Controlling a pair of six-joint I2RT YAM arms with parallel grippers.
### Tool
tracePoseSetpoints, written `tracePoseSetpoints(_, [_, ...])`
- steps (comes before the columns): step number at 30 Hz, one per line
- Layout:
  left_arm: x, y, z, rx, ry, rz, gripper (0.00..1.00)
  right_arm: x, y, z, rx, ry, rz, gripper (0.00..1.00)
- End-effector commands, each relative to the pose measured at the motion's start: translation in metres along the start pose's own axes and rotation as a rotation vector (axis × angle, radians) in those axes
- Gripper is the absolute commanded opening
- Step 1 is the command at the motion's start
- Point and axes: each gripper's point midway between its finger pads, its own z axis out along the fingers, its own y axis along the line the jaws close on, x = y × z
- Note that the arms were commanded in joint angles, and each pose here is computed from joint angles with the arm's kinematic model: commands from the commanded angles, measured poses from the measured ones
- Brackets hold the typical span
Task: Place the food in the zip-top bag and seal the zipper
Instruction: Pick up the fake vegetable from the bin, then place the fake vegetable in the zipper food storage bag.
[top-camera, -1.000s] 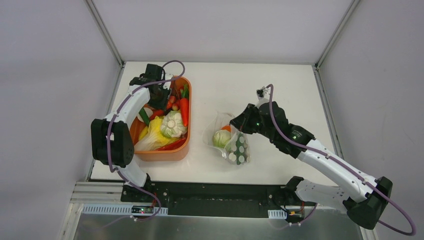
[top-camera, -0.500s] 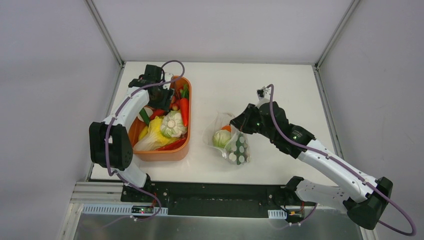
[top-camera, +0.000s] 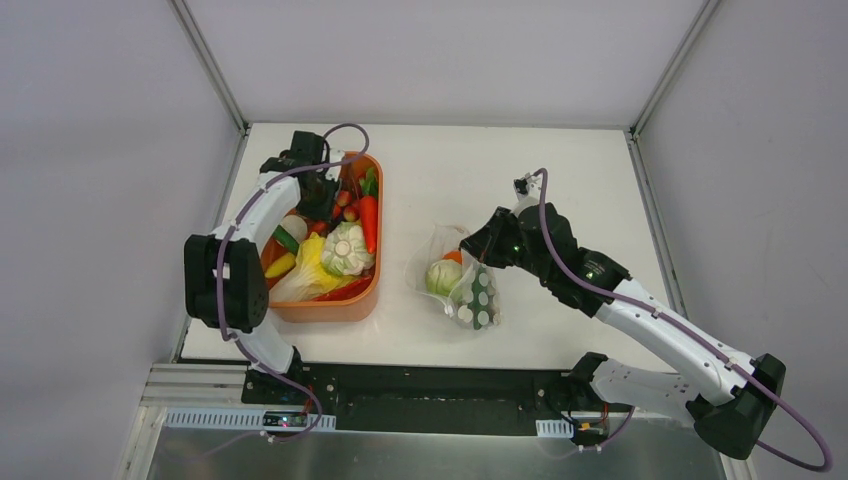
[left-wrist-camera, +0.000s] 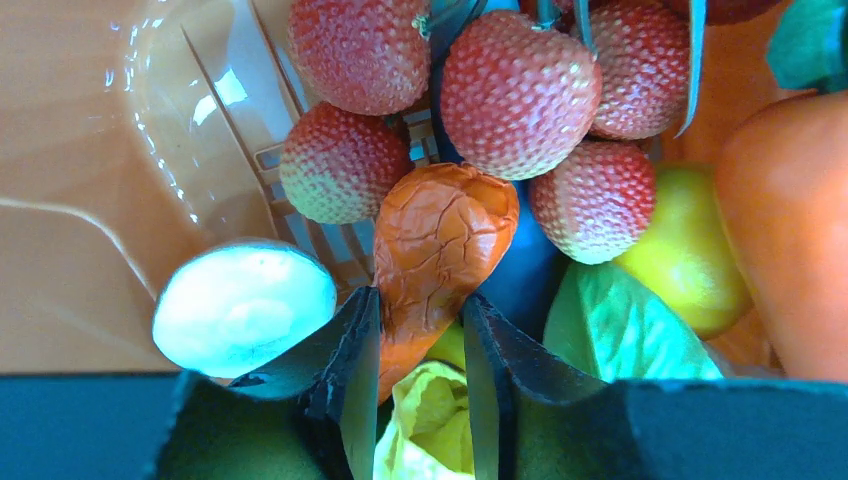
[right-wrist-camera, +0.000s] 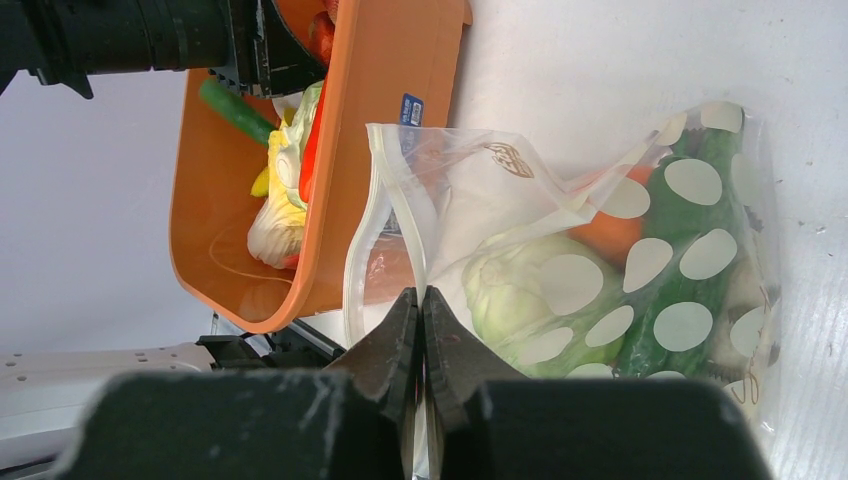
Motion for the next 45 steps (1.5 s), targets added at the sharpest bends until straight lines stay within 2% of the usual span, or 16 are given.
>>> tracePoseSetpoints(1, [-0.015, -0.001, -0.034, 0.001, -0.112, -0.025, 0.25, -0.015, 0.014, -0.007, -0.047, -0.049, 0.009, 0.05])
tracePoseSetpoints(8, [-0.026, 0.002, -0.069, -0.020, -0.228, -0.027, 0.11, -0.014, 0.015, -0.006, -0.054, -0.044, 0.007, 0.05])
tracePoseSetpoints(13, [-0.032, -0.002, -0.090, -0.009, -0.315, -0.068, 0.08, -0.011, 0.014, -0.006, -0.054, -0.038, 0.016, 0.05])
tracePoseSetpoints(18, [-0.055, -0.025, -0.130, 0.125, -0.534, -0.196, 0.07, -0.011, 0.013, -0.006, -0.057, -0.043, 0.025, 0.05])
tracePoseSetpoints(22, [-0.077, -0.046, -0.181, 0.285, -0.734, -0.352, 0.05, -0.014, 0.016, -0.007, -0.061, -0.051, 0.023, 0.05])
tracePoseSetpoints(26, [-0.088, -0.068, -0.227, 0.483, -0.849, -0.487, 0.03, -0.017, 0.016, -0.009, -0.060, -0.063, 0.024, 0.05])
tracePoseSetpoints(29, [-0.090, -0.090, -0.253, 0.657, -0.897, -0.544, 0.04, -0.018, 0.017, -0.009, -0.063, -0.070, 0.026, 0.05])
tracePoseSetpoints(32, [-0.081, -0.093, -0.259, 0.685, -0.922, -0.601, 0.04, -0.017, 0.018, -0.006, -0.066, -0.061, 0.028, 0.05])
tracePoseSetpoints(35, [-0.077, -0.106, -0.269, 0.780, -0.954, -0.631, 0.04, -0.016, 0.018, -0.004, -0.071, -0.059, 0.039, 0.05])
tracePoseSetpoints(45, [-0.053, -0.181, -0.262, 0.976, -0.866, -0.661, 0.06, -0.016, 0.018, -0.002, -0.074, -0.067, 0.047, 0.05])
